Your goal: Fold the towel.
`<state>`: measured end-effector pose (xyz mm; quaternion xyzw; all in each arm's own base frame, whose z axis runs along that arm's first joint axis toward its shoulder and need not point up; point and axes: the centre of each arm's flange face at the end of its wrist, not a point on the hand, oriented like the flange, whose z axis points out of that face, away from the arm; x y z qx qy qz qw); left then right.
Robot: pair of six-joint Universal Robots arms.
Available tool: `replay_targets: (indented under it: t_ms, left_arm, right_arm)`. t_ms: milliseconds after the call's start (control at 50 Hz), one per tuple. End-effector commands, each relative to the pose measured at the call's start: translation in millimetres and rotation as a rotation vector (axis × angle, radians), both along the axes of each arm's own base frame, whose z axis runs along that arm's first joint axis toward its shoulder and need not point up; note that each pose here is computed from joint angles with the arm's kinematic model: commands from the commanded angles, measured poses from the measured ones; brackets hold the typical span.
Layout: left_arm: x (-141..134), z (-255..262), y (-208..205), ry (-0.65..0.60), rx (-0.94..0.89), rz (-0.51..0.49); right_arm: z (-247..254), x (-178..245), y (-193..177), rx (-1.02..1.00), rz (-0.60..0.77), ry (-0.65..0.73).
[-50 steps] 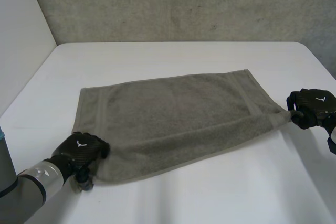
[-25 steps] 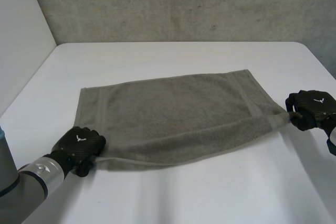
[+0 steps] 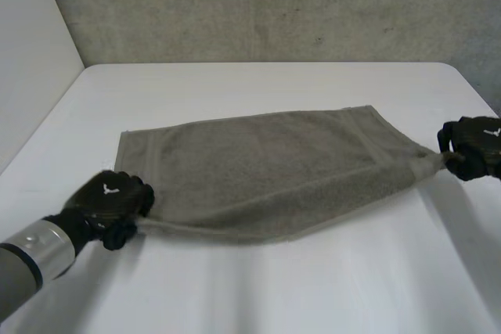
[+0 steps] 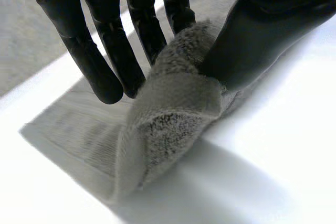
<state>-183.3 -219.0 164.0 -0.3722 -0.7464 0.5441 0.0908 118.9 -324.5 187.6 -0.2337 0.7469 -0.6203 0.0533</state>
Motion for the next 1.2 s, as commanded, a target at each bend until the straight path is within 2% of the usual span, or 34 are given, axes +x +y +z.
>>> replay_targets:
  t_ms: [20, 120, 180, 280, 320, 380, 480, 560, 680, 820, 960, 1160, 1200]
  left_arm:
    - [3, 21, 2, 0.058, -0.048, 0.024]
    - [6, 23, 8, 0.09, 0.01, 0.031]
    - [3, 25, 18, 0.114, 0.071, -0.004]
    - [1, 33, 29, 0.169, 0.157, -0.06]
    - [10, 39, 20, 0.192, 0.157, -0.04]
    - [21, 47, 2, 0.198, 0.114, 0.001]
    - [22, 51, -26, 0.198, 0.06, 0.002]
    - [6, 47, -52, 0.229, 0.072, 0.019]
    - [-10, 37, -92, 0.225, 0.048, 0.073]
    - [-32, 23, -126, 0.215, 0.026, 0.065]
    - [-39, 4, -177, 0.22, -0.034, 0.183]
    - [-53, -19, -203, 0.224, -0.058, 0.196]
    - [-53, -22, -207, 0.223, -0.067, 0.207]
  right_arm:
    - [37, 5, 21, 0.01, 0.04, 0.06]
    - [45, -3, 33, 0.087, 0.066, 0.155]
    - [44, -17, 48, 0.227, 0.11, 0.269]
    - [47, -23, 56, 0.287, 0.167, 0.333]
    - [48, -24, 52, 0.28, 0.166, 0.327]
    - [46, -30, 27, 0.258, 0.121, 0.266]
    - [41, -13, 4, 0.234, 0.151, 0.224]
    - [34, 6, -11, 0.242, 0.177, 0.231]
    - [27, 38, -36, 0.226, 0.142, 0.258]
    - [18, 65, -75, 0.146, 0.08, 0.107]
    - [2, 68, -105, 0.088, -0.037, 0.075]
    - [-29, 78, -128, 0.081, -0.103, 0.095]
    - [-36, 76, -135, 0.077, -0.153, 0.087]
